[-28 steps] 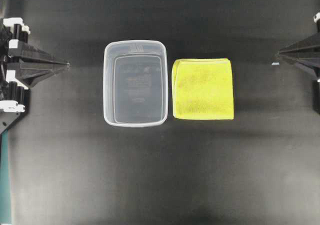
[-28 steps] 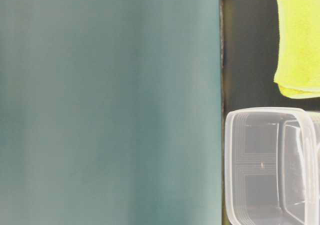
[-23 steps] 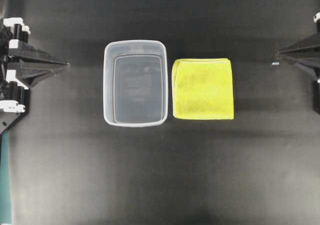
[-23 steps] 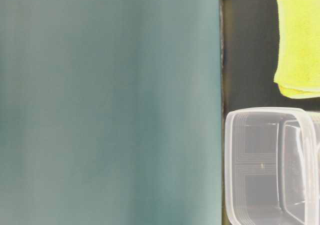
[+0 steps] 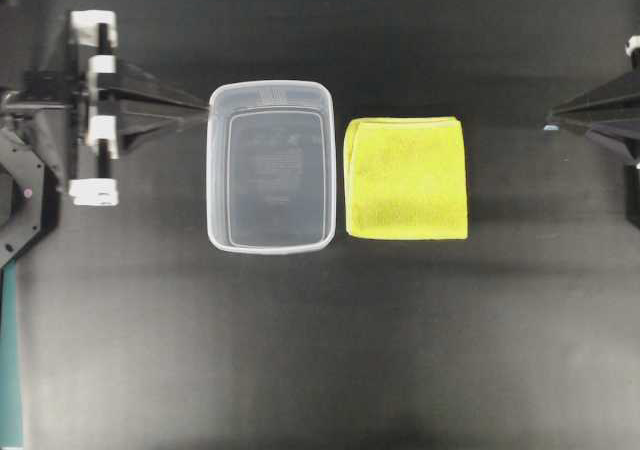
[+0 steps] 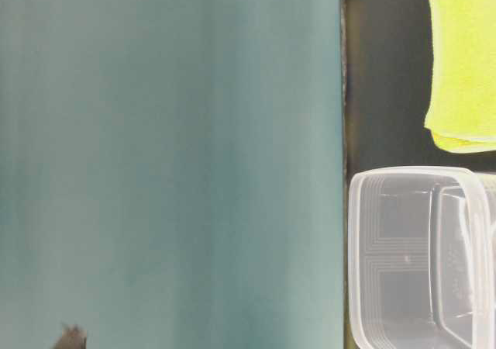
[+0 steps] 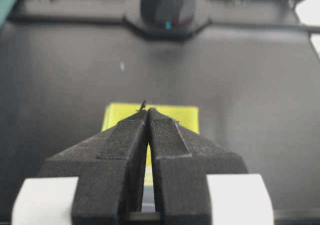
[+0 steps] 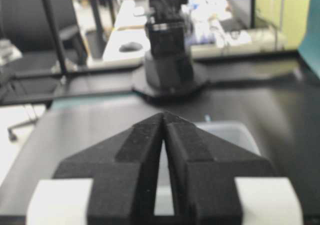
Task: Place the yellow towel into the container with the left arm.
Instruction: 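Move the left gripper forward over the clear container toward the towel, then lower the open left gripper onto the yellow towel's near edge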
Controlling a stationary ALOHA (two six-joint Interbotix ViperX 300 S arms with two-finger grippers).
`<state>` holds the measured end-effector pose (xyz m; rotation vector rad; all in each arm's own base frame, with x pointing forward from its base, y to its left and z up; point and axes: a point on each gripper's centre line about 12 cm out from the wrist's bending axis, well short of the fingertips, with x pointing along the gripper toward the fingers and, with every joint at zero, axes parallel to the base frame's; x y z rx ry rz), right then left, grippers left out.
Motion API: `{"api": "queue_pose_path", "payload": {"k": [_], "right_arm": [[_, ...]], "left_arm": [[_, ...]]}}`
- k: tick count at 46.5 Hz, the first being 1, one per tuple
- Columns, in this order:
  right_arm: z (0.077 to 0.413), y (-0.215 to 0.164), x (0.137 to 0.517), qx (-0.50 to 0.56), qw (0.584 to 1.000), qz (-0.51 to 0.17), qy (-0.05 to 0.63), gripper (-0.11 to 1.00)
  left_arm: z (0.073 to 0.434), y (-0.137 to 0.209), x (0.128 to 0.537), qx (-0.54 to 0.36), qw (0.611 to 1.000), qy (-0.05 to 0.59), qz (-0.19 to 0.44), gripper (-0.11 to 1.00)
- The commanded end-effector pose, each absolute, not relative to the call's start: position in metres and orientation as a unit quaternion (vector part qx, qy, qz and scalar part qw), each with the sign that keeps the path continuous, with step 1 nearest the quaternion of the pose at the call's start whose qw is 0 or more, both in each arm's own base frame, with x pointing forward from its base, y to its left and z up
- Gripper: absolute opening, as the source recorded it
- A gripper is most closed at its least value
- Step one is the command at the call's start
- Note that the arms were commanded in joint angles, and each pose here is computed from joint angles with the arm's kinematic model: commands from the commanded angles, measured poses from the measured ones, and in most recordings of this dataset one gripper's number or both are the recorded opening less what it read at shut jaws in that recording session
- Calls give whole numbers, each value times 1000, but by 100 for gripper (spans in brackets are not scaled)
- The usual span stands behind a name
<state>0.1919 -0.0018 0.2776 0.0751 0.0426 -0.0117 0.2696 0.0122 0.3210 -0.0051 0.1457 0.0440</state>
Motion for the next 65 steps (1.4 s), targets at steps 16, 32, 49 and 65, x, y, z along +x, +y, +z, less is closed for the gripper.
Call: {"api": "queue_pose_path", "payload": {"k": [16,32,49,65], "right_arm": [[287,-2,183,41,999,-8,12,70],[294,-2,176,41,999,-7,-9,73],[301,-2,168,40,999,-6,-31,73],[305,-2,163,41,998,-5,-44,73]], "left_arm": [[331,17,331,0,986,167,27,0],[314,22,401,4,955,294,30,14],[264,18,483,43,907,419,6,91],[174,19,528,41,871,489,2,90]]}}
